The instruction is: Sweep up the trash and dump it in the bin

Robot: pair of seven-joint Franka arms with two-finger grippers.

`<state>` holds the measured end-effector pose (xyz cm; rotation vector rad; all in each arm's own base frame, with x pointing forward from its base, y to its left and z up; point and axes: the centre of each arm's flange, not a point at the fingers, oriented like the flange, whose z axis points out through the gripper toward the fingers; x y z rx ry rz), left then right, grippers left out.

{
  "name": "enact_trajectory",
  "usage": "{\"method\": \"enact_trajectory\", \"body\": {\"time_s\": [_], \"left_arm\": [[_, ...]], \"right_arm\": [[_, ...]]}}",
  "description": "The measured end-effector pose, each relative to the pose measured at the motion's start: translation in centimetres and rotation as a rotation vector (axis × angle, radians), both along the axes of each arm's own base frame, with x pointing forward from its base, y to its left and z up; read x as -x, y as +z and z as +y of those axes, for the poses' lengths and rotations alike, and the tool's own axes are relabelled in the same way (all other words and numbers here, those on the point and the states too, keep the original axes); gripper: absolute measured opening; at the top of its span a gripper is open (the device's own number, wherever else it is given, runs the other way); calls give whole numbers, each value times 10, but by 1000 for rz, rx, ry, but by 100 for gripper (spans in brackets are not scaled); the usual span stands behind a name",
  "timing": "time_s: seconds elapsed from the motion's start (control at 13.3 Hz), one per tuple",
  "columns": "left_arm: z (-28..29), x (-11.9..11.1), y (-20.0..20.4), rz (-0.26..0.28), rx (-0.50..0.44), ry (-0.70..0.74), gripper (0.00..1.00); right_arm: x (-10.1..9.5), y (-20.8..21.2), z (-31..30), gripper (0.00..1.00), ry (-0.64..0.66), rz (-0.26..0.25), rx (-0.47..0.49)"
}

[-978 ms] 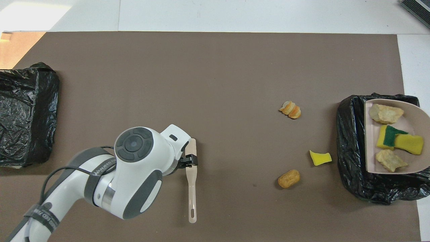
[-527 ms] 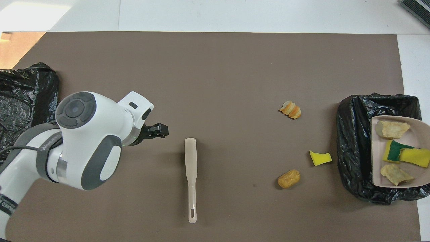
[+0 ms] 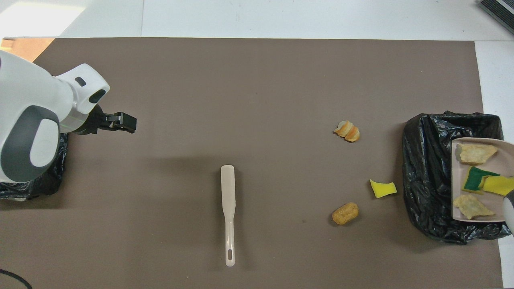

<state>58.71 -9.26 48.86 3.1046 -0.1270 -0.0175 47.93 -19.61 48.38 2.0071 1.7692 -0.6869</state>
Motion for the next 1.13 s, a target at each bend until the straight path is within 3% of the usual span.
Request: {"method": "enact_trajectory", "body": {"time_s": [0.23, 0.45, 0.98, 1.13], "left_arm": [[36, 3, 37, 43, -10, -61, 100], [44, 13, 68, 39, -12, -49, 100], [28, 21, 81, 24, -13, -35, 100], [29, 26, 91, 8, -14, -22, 100]], "right_arm": [[-1, 14, 34, 32, -4, 12, 100], [3, 26, 77, 32, -54, 8, 225], [3, 36, 83, 32, -20, 12, 321], [0, 52, 82, 32, -33, -13, 319]]}}
